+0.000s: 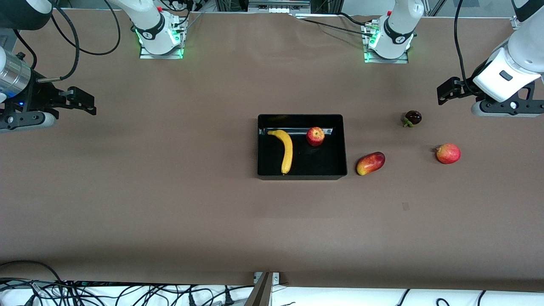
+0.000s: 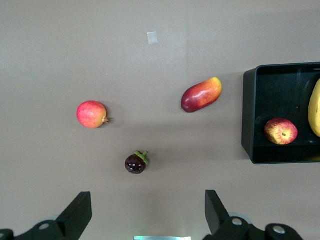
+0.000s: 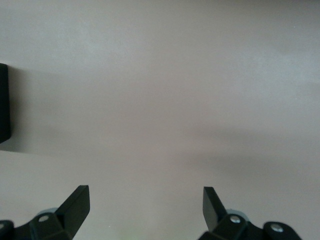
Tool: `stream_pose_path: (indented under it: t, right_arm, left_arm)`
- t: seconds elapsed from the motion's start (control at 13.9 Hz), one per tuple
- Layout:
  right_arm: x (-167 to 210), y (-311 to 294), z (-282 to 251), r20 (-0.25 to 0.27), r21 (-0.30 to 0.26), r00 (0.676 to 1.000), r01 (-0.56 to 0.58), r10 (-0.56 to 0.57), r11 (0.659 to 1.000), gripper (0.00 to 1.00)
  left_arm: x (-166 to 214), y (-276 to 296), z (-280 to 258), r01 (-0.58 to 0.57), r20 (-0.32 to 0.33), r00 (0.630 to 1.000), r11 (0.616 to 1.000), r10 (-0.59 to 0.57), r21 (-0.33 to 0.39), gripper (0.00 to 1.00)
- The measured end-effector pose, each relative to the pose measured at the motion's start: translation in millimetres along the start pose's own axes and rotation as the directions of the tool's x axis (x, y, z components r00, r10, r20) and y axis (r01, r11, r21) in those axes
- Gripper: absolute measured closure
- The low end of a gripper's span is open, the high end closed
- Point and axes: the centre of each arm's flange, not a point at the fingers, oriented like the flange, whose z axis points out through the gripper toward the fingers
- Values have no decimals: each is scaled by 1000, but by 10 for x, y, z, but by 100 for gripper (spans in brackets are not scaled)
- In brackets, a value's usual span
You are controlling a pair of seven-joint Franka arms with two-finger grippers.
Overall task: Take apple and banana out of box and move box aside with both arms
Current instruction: 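Reach the left gripper into the black box and grasp the red apple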
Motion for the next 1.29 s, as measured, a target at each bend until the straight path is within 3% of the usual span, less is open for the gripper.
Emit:
stream_pose_path:
  t: [0.43, 0.65, 0.79, 1.08, 1.29]
  right_arm:
    - [0, -23, 0, 1, -8, 1000, 5, -5, 1000, 0]
    - [-2, -19, -4, 0, -8, 1000, 5, -5, 1000, 0]
    - [-2, -15, -5, 0, -8, 1000, 4, -4, 1000, 0]
    - [-3, -12, -6, 0, -8, 1000, 4, -4, 1000, 0]
    - [-4, -9, -8, 0, -8, 1000, 3, -3, 1000, 0]
  left_arm:
    - [0, 31, 27, -6, 19, 1000, 1000, 6, -1, 0]
    - [31, 369, 404, -55, 177, 982, 997, 65, -58, 0]
    - [176, 916, 825, -117, 238, 963, 991, 129, -65, 0]
    - [311, 2302, 1605, 44, 196, 980, 999, -45, 8, 0]
    - [414, 2724, 2068, 139, 154, 978, 990, -138, 5, 0]
